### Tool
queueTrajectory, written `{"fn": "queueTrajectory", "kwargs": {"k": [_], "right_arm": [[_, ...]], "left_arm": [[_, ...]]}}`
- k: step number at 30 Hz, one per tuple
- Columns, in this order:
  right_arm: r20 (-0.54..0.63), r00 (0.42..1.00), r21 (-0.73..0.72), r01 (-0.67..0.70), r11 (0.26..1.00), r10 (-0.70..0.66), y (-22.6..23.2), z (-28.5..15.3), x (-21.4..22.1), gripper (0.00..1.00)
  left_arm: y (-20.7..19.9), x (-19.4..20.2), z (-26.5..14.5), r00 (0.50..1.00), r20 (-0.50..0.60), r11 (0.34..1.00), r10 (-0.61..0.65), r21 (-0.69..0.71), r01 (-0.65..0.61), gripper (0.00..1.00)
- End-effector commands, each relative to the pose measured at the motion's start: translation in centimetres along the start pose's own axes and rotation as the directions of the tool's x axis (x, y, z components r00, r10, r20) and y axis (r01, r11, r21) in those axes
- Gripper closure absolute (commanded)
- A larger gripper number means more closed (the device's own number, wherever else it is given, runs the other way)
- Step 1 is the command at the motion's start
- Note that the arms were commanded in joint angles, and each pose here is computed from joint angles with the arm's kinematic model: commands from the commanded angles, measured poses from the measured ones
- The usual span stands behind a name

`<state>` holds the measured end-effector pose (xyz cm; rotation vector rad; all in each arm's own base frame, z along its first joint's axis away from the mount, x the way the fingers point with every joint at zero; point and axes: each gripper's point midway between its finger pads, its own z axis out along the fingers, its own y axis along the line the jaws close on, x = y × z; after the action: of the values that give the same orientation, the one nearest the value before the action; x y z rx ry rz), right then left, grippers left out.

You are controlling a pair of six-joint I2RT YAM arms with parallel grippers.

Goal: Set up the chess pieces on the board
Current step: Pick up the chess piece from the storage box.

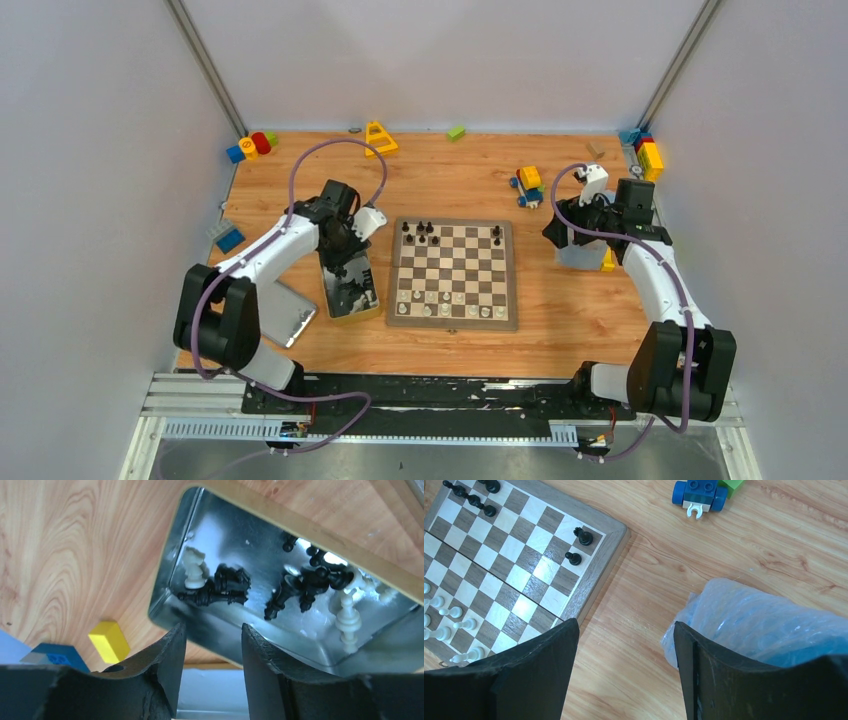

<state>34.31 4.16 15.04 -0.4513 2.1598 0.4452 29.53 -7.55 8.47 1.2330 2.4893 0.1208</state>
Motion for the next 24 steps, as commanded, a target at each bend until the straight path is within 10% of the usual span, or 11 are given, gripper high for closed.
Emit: {"fn": "queueTrajectory", "kwargs": {"k": [1, 24], "right_arm": [[0.045, 0.998, 0.003, 0.039, 0.999, -0.039, -0.2, -0.3, -2.0, 0.29], [0.042, 0.998, 0.0, 0.04, 0.999, -0.04, -0.2, -0.3, -1.9, 0.29]], "left_arm": [[0.7, -1.4, 2.4, 0.999, 0.042, 1.0, -0.016, -0.026, 0.017, 0.49], [0.6, 0.0, 6.0, 0.992, -0.004, 0.99, -0.123, 0.065, 0.123, 0.37]]}}
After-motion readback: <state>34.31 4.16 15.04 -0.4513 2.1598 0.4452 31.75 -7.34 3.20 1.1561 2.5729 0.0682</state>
